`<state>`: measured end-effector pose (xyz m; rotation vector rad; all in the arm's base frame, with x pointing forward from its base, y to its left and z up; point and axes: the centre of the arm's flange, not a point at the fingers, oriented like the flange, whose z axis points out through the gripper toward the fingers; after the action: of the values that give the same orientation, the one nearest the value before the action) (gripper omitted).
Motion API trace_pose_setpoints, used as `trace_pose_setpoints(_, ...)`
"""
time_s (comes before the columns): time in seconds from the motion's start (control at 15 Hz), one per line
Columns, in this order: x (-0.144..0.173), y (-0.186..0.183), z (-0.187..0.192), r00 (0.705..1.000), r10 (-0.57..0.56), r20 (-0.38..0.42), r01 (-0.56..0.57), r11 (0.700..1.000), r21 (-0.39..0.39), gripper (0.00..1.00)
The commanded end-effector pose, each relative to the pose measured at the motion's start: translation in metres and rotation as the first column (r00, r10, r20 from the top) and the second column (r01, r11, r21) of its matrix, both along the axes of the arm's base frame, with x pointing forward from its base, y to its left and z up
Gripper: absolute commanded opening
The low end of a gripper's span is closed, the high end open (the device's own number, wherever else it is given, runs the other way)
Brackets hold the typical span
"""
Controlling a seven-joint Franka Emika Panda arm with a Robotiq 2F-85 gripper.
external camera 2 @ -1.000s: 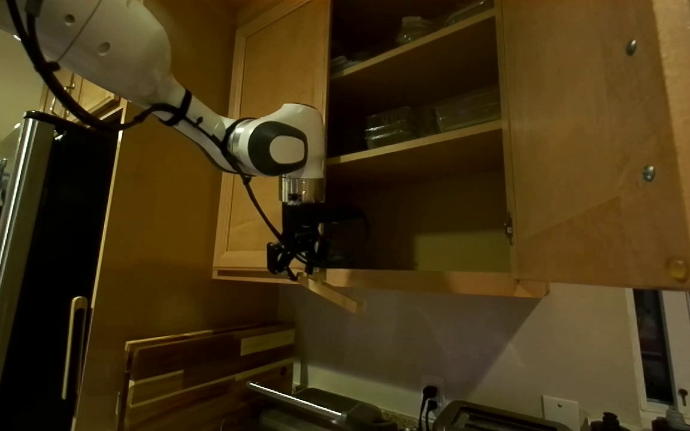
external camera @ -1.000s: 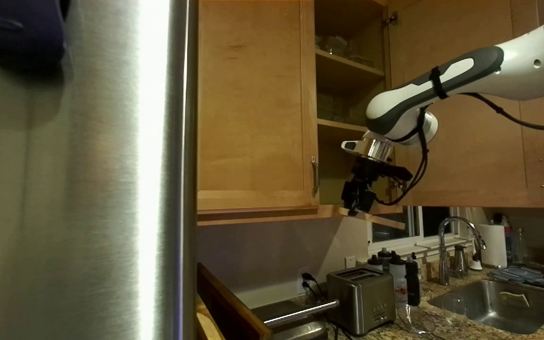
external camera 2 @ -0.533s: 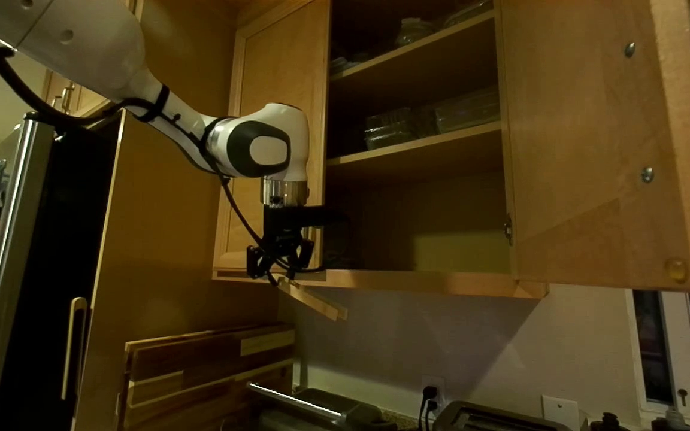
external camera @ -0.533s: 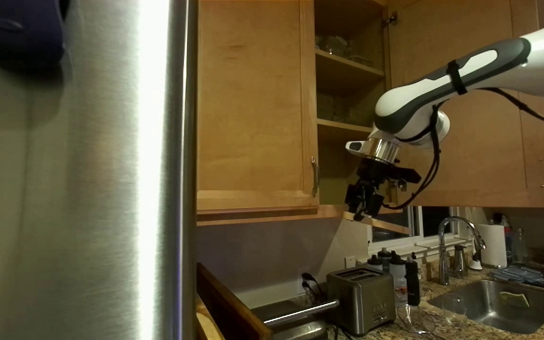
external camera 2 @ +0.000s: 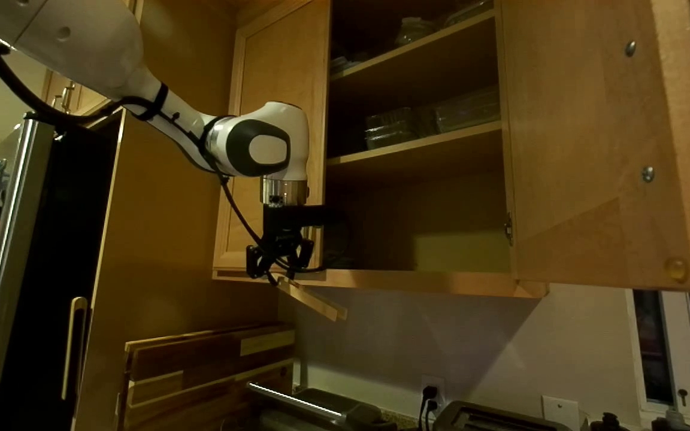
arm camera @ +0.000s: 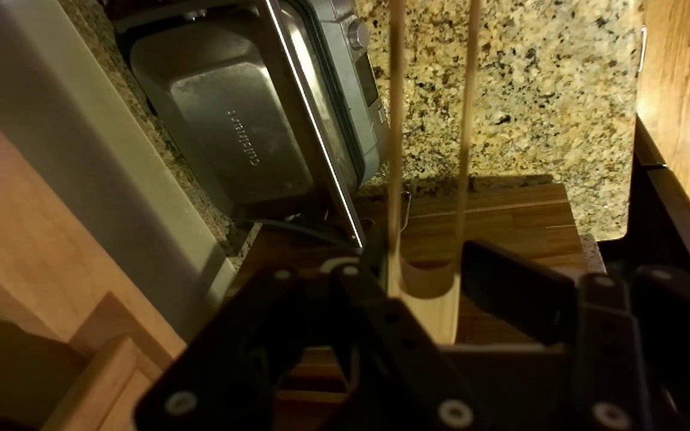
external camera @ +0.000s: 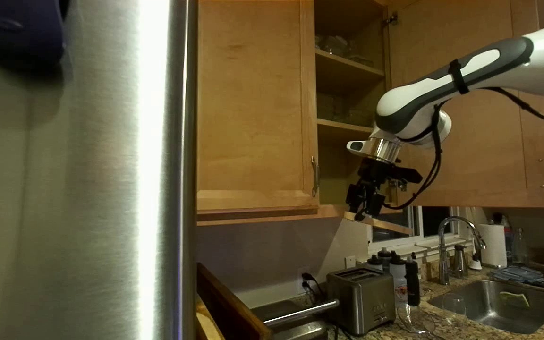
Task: Open the top right cabinet door,take out the wooden utensil and close the door
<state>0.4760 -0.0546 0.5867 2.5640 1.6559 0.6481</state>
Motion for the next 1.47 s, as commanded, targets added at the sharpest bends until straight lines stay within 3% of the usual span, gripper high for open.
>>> trace_pose_setpoints(0.0, -0.005, 0.003, -0.001, 1.000, 0.006, 0.001, -0.006, 1.000, -0.005, 0.09)
trace_pose_setpoints(0.47, -0.037, 0.046, -0.011, 0.997, 0.075, -0.012, -0.074, 0.996, 0.052, 0.09)
trace_pose_setpoints(0.67, -0.054, 0.077, -0.018, 0.992, 0.119, -0.034, -0.115, 0.987, 0.111, 0.09)
trace_pose_setpoints(1.0, -0.086, 0.136, -0.032, 0.968, 0.233, -0.088, -0.213, 0.957, 0.195, 0.09)
trace_pose_setpoints(1.4, -0.114, 0.188, -0.038, 0.937, 0.340, -0.082, -0.304, 0.907, 0.291, 0.09)
